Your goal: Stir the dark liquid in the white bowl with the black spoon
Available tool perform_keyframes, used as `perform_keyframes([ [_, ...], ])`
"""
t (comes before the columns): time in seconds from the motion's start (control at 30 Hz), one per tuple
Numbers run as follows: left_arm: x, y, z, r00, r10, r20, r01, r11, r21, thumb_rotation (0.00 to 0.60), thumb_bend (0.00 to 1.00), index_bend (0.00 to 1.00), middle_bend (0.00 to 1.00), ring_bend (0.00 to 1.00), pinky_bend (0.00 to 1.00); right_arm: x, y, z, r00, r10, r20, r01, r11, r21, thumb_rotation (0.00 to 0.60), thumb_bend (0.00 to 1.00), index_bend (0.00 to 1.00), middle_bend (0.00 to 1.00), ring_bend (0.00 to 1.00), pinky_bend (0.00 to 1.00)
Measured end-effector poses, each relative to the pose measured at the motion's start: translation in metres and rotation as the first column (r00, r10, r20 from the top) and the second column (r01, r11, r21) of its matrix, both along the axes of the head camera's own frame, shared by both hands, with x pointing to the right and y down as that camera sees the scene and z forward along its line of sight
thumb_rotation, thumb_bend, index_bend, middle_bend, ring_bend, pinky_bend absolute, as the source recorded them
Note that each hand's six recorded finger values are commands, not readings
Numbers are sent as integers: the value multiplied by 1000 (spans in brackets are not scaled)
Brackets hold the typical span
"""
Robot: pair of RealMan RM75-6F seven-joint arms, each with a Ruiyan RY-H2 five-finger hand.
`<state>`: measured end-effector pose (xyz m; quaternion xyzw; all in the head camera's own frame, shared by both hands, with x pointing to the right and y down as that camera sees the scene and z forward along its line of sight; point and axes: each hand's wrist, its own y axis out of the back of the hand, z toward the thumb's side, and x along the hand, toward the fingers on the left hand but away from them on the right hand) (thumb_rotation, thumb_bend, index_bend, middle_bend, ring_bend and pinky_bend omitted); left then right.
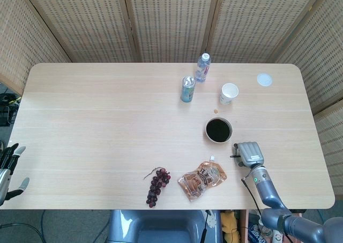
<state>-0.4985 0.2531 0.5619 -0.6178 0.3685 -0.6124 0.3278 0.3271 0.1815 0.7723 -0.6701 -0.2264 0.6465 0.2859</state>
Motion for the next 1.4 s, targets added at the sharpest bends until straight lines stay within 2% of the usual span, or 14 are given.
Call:
perform_keyframes([
  [0.33, -1, 0, 0, 1000, -2, -2, 2, 1000, -1, 600, 365, 0, 0, 0, 0, -3, 3, 3, 1000, -7, 3, 7, 1000, -4, 600, 500, 546, 943, 1000, 1000],
  [0.7, -3, 3, 1, 1000, -9, 0, 9, 1000, -2, 600, 364, 0, 0, 0, 0, -1, 7, 5, 1000, 2, 9, -2, 1000, -19, 600, 702, 649, 961, 1000, 1000],
  [0.97, -2, 1, 1, 1000, -6, -3, 6, 1000, 4, 600, 365, 0, 0, 0, 0, -1, 4, -5, 999, 17, 42, -17, 1000, -4, 600, 750, 680, 969, 1000, 1000],
  [1.23, -2, 1, 1, 1000, -6, -6, 6, 1000, 8, 600, 364, 0, 0, 0, 0, -8, -4, -29, 985, 82, 151, -81, 997, -12, 600, 757, 685, 971, 1000, 1000],
  [1.4, -2, 1, 1, 1000, -6, -9, 6, 1000, 6, 600, 364, 0, 0, 0, 0, -13, -10, -46, 950, 176, 257, -167, 984, -58, 600, 761, 688, 973, 1000, 1000],
])
